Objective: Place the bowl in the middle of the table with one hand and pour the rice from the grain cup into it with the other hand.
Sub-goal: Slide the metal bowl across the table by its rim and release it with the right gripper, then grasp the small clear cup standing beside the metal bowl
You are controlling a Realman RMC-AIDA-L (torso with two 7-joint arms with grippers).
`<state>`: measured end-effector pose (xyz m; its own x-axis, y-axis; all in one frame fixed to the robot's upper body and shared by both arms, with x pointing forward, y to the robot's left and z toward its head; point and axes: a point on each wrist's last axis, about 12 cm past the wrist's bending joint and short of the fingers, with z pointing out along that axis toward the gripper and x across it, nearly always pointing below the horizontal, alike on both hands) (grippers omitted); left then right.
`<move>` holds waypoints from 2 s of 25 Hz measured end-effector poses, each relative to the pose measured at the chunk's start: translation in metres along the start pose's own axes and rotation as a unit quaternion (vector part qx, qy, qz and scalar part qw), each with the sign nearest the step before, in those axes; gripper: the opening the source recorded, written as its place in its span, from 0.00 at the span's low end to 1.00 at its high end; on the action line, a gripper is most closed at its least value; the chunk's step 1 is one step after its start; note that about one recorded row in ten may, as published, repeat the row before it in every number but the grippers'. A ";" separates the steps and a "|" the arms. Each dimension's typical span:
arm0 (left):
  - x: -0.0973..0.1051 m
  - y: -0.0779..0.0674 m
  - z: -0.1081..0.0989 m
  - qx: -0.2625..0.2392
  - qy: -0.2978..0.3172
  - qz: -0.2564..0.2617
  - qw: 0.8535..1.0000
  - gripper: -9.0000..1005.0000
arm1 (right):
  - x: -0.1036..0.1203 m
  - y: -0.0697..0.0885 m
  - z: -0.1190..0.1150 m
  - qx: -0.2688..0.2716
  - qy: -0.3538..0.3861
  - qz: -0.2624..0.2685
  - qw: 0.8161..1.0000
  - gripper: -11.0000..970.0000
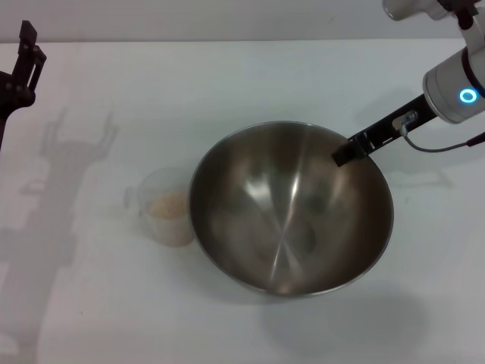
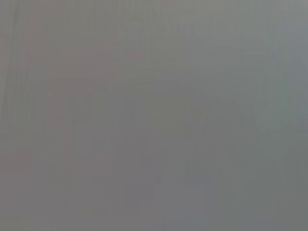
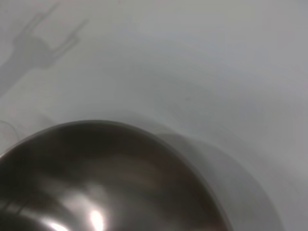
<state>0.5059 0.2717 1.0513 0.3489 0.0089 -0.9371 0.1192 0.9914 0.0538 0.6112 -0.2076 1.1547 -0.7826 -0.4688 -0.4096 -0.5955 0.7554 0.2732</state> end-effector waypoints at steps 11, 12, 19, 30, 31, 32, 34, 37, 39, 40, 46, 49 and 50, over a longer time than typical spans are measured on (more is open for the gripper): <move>-0.001 0.001 -0.002 -0.002 -0.006 0.002 1.000 0.76 | -0.021 0.007 -0.034 0.047 -0.075 -0.048 0.995 0.39; -0.001 0.001 -0.003 -0.002 -0.006 0.001 1.000 0.76 | -0.021 0.007 -0.034 0.047 -0.075 -0.048 0.995 0.41; -0.001 0.003 -0.004 -0.004 -0.004 0.004 1.000 0.76 | -0.046 0.009 -0.046 0.126 -0.176 -0.120 0.969 0.55; -0.001 0.006 -0.009 -0.009 -0.005 0.008 1.000 0.75 | -0.044 0.035 -0.016 0.302 -0.455 -0.228 0.806 0.55; -0.001 0.006 -0.011 -0.011 -0.005 0.005 1.000 0.75 | -0.032 0.044 -0.003 0.328 -0.512 -0.240 0.757 0.55; -0.001 0.006 -0.011 -0.011 -0.005 0.005 1.000 0.75 | -0.032 0.044 -0.003 0.328 -0.512 -0.240 0.757 0.55; -0.001 0.005 -0.013 -0.013 -0.005 0.003 1.000 0.75 | -0.016 0.049 0.009 0.348 -0.562 -0.245 0.709 0.55; -0.001 0.005 -0.015 -0.015 -0.005 -0.005 1.000 0.75 | 0.018 0.047 0.023 0.352 -0.636 -0.231 0.646 0.55; -0.001 0.005 -0.015 -0.015 -0.005 -0.009 1.000 0.74 | 0.040 0.039 0.025 0.332 -0.677 -0.206 0.624 0.55; -0.001 0.006 -0.015 -0.015 -0.004 -0.014 1.000 0.74 | 0.052 0.032 0.025 0.316 -0.696 -0.186 0.618 0.55; -0.002 0.010 -0.024 -0.016 -0.006 -0.038 0.999 0.74 | 0.131 -0.014 0.017 0.263 -0.731 -0.094 0.623 0.55; -0.002 0.009 -0.030 -0.015 -0.005 -0.039 0.999 0.74 | 0.147 -0.022 0.016 0.271 -0.722 -0.077 0.632 0.55; -0.002 0.009 -0.032 -0.015 -0.004 -0.039 0.999 0.74 | 0.152 -0.025 0.016 0.276 -0.717 -0.073 0.636 0.55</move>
<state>0.4763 0.2845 1.0423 0.3465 -0.0692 -0.9355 0.1186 0.9925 -0.0294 0.5097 -0.2901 1.0717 0.4803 0.0485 -0.8758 -0.1795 0.9828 -0.0440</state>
